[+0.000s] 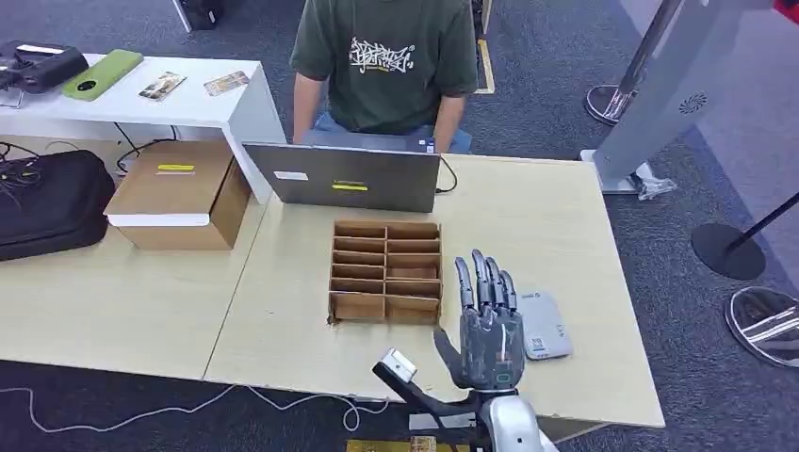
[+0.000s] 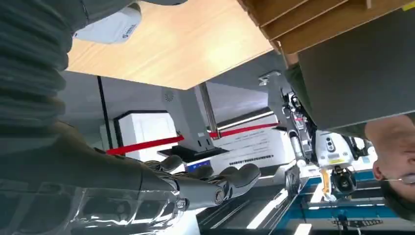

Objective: Pass the card to the sensor for recognition and then transmit it.

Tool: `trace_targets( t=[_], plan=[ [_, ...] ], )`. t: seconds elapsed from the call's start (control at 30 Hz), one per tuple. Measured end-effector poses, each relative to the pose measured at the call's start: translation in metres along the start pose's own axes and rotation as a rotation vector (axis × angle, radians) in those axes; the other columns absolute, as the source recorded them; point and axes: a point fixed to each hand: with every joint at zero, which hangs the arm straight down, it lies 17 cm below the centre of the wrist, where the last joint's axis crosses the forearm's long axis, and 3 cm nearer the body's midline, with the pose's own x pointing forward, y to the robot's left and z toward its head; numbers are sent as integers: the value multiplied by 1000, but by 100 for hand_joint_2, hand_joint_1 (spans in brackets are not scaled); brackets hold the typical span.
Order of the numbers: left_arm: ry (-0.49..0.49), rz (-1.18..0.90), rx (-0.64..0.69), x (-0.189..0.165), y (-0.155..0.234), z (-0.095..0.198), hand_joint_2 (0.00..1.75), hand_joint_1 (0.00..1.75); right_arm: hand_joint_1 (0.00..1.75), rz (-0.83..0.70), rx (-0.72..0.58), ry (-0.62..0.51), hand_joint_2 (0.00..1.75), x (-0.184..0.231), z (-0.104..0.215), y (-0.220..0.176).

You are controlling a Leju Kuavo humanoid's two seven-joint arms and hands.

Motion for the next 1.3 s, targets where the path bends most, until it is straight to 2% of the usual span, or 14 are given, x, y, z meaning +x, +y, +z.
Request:
trace_targets(
  t=[0.4, 0.77, 1.3],
  plan=[
    [2, -5, 7, 3, 3, 0, 0, 0, 0, -4, 64, -38, 175, 24, -25, 31],
    [7, 9, 11, 5, 7, 0, 0, 0, 0, 67, 197, -59, 175, 28, -45, 66],
    [11, 11, 13, 5, 9, 0, 0, 0, 0, 69, 360, -59, 175, 32, -37, 94]
  ],
)
